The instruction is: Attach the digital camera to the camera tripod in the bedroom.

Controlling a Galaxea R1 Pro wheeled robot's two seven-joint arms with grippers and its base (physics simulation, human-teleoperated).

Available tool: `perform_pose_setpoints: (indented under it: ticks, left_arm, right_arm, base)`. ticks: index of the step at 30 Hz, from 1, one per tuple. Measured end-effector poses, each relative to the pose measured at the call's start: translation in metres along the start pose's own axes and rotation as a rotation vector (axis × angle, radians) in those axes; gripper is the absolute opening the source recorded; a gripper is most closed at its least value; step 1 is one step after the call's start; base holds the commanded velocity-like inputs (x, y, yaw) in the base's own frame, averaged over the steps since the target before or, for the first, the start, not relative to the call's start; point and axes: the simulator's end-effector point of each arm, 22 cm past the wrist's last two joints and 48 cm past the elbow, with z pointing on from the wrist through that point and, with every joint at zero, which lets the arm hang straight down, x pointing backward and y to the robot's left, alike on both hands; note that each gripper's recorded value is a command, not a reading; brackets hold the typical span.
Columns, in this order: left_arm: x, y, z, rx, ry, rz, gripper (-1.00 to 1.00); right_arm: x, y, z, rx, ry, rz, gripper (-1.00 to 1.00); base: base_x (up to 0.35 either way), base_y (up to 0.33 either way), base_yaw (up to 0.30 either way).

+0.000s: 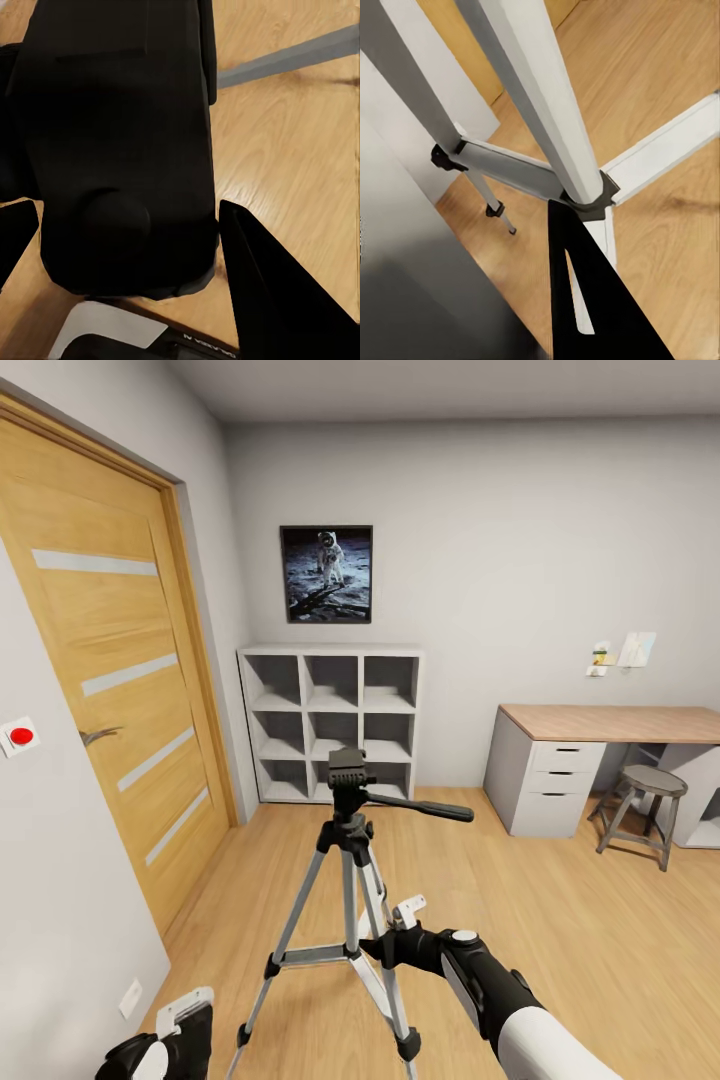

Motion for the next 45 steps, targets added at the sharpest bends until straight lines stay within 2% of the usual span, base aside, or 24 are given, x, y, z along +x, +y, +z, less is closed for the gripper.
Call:
perform_pose_setpoints:
  ticks: [5,9,11,12,14,19,20,21,22,24,26,27,28,29,30,32,33,34,35,36,37,39,43,45]
  left_arm:
    - [-0.051,-0.015,-0.024,0.043,-0.109,0.019,-1.00]
    - [-0.084,-0.022,-0.041,0.065,-0.143,0.047,-1.00]
    - [-0.135,-0.043,-0.059,0.088,-0.125,0.091,-1.00]
    - [-0.185,-0.068,-0.082,0.126,-0.181,0.097,-1.00]
    - [-0.209,-0.075,-0.094,0.131,-0.187,0.106,-1.00]
    - [-0.278,-0.106,-0.137,0.182,-0.271,0.109,-1.00]
    - [-0.295,-0.114,-0.149,0.193,-0.289,0.115,-1.00]
    - [-0.325,-0.130,-0.174,0.215,-0.312,0.126,-1.00]
    - [-0.357,-0.147,-0.203,0.251,-0.373,0.123,-1.00]
    - [-0.368,-0.151,-0.211,0.252,-0.385,0.126,-1.00]
    - [-0.400,-0.168,-0.240,0.286,-0.423,0.116,-1.00]
    - [-0.419,-0.174,-0.231,0.278,-0.342,0.081,-1.00]
    - [-0.454,-0.188,-0.262,0.296,-0.378,0.073,-1.00]
    - [-0.482,-0.206,-0.311,0.355,-0.457,0.069,-1.00]
    - [-0.496,-0.217,-0.325,0.373,-0.444,0.058,-1.00]
    - [-0.510,-0.240,-0.344,0.396,-0.414,0.055,-1.00]
    - [-0.515,-0.253,-0.363,0.435,-0.418,0.050,-1.00]
    - [-0.513,-0.277,-0.371,0.414,-0.349,0.077,-1.00]
    - [-0.529,-0.303,-0.422,0.515,-0.403,0.065,-1.00]
    - [-0.532,-0.305,-0.436,0.502,-0.418,0.079,-1.00]
    - [-0.534,-0.307,-0.438,0.492,-0.417,0.087,-1.00]
    - [-0.538,-0.320,-0.465,0.525,-0.429,0.092,-1.00]
    - [-0.539,-0.340,-0.494,0.549,-0.452,0.122,-1.00]
    - [-0.536,-0.347,-0.499,0.554,-0.454,0.137,-1.00]
  right_arm:
    - [0.001,0.000,0.000,0.003,-0.001,-0.003,-1.00]
    - [0.001,-0.001,0.000,0.006,-0.002,-0.002,-1.00]
    - [0.001,-0.002,0.000,0.009,-0.002,0.000,-1.00]
    - [0.001,-0.002,0.000,0.009,-0.002,0.000,-1.00]
    - [0.000,-0.002,0.000,0.010,-0.004,0.000,-1.00]
    - [0.000,-0.002,0.000,0.010,-0.004,0.000,-1.00]
    - [0.000,-0.002,0.000,0.010,-0.004,0.000,-1.00]
    - [0.000,-0.002,0.000,0.010,-0.004,0.001,-1.00]
    - [0.000,-0.002,0.000,0.010,-0.004,0.000,-1.00]
    - [0.000,-0.002,0.000,0.010,-0.004,0.001,-1.00]
    - [0.000,-0.002,0.000,0.010,-0.004,0.000,-1.00]
    - [0.000,-0.002,0.001,0.010,-0.004,0.001,-1.00]
    - [0.001,-0.003,0.001,0.011,-0.004,0.004,-1.00]
    - [0.001,-0.002,0.000,0.010,-0.004,-0.001,-1.00]
    - [0.001,-0.002,0.000,0.010,-0.004,0.001,-1.00]
    - [0.001,-0.003,0.001,0.010,-0.003,0.006,-1.00]
    - [0.002,-0.002,0.000,0.010,-0.003,0.004,-1.00]
    - [0.002,-0.003,0.001,0.010,-0.003,0.008,-1.00]
    - [0.002,-0.003,0.000,0.011,-0.002,0.007,-1.00]
    - [0.002,-0.002,-0.001,0.010,-0.002,0.003,-1.00]
    - [0.002,-0.003,0.000,0.011,-0.002,0.007,-1.00]
    - [0.002,-0.003,-0.001,0.011,-0.001,0.006,-1.00]
    - [0.002,-0.003,0.000,0.011,-0.001,0.008,-1.00]
    - [0.002,-0.003,0.000,0.011,-0.002,0.008,-1.00]
  base:
    - [0.000,0.000,0.000]
    - [0.000,0.000,0.000]
    - [0.000,0.000,0.000]
    - [0.000,0.000,0.000]
    - [0.000,0.000,0.000]
    - [0.000,0.000,0.000]
    - [0.000,0.000,0.000]
    - [0.000,0.000,0.000]
    - [0.000,0.000,0.000]
    - [0.000,0.000,0.000]
    - [0.000,0.000,0.000]
    - [0.000,0.000,0.000]
    - [0.000,0.000,0.000]
    - [0.000,0.000,0.000]
    - [0.000,0.000,0.000]
    - [0.000,0.000,0.000]
    - [0.000,0.000,0.000]
    - [0.000,0.000,0.000]
    - [0.000,0.000,0.000]
    - [0.000,0.000,0.000]
    - [0.000,0.000,0.000]
    - [0.000,0.000,0.000]
    - [0.000,0.000,0.000]
    - [0.000,0.000,0.000]
